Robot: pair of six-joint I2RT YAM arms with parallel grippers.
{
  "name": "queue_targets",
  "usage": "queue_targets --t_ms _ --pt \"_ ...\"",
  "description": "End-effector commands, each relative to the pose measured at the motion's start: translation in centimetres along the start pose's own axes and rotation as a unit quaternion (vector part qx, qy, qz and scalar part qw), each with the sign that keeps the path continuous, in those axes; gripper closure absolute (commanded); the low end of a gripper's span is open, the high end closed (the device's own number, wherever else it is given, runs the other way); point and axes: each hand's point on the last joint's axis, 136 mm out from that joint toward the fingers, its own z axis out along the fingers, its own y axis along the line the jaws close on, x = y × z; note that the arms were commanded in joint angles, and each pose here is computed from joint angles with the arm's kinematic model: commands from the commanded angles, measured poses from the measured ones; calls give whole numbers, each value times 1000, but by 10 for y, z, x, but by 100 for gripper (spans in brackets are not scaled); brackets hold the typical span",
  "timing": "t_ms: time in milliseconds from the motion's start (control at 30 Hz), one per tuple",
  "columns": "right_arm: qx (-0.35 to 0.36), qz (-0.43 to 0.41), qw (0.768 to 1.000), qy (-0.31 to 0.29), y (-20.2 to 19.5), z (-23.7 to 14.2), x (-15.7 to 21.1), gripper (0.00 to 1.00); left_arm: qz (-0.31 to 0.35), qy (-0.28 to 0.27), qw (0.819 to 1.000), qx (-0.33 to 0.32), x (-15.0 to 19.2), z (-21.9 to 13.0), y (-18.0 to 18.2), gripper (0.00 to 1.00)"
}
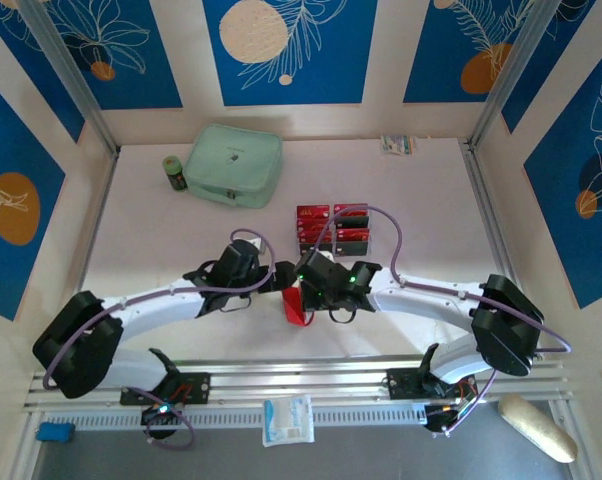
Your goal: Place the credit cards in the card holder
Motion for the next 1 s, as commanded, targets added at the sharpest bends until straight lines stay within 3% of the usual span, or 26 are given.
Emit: queue_targets --t_ms 0,267,633,767,967 --pt "8 12 1000 -9 -1 4 -3 100 -4 12 1000 26 4 -4 -17 0" --pt "-9 48 999 -9 -12 4 2 100 -8 42 999 17 30 9 -24 0" --pt "-16 91 996 -4 -34 9 13 100 12 32 997 -66 48 8 23 0" --pt "-22 104 994 -5 -39 10 14 100 23 34 992 -122 57 1 53 0" --pt "-57 108 992 -12 -33 9 14 100 70 63 967 -236 60 -16 89 0"
